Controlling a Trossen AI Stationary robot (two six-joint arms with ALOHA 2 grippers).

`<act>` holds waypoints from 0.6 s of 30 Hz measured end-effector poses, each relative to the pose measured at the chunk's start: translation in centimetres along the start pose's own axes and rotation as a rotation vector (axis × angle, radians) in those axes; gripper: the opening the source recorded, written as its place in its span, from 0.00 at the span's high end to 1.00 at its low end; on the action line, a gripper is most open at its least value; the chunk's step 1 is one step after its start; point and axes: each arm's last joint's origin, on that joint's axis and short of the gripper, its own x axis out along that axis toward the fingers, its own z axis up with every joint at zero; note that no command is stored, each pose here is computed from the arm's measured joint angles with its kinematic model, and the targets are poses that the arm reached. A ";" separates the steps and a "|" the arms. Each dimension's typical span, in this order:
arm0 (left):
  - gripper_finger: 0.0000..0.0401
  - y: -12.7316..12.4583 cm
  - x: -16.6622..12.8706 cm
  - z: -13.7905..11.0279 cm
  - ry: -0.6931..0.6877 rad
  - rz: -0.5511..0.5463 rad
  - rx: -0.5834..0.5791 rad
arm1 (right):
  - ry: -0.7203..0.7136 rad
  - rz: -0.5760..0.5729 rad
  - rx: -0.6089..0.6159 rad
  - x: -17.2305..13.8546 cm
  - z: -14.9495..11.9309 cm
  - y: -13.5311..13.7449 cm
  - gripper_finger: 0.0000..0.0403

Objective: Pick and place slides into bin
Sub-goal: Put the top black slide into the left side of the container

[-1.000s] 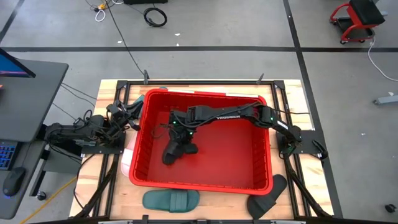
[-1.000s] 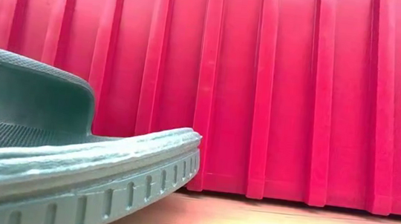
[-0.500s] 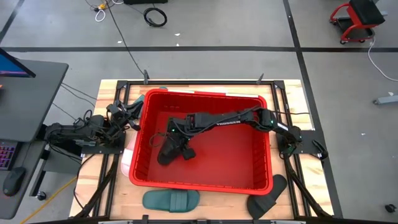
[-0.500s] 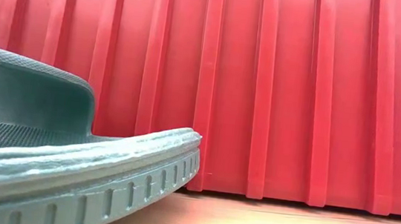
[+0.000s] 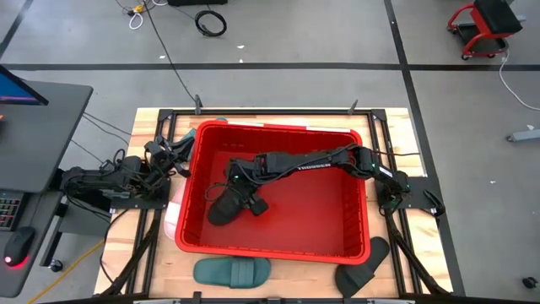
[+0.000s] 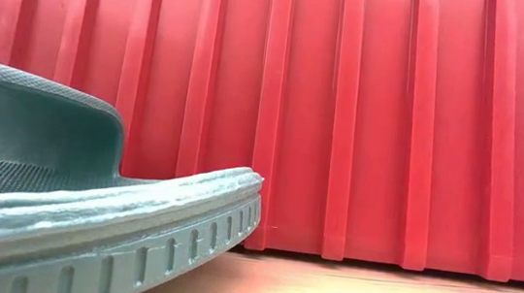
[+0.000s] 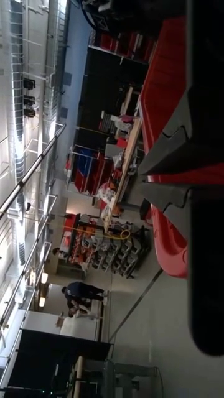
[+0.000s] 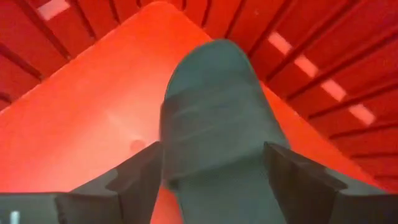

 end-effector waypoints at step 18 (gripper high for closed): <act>0.90 0.0 0.0 0.0 0.002 0.000 0.002 | 0.447 -0.036 0.485 -0.5 -5.3 0.4 0.39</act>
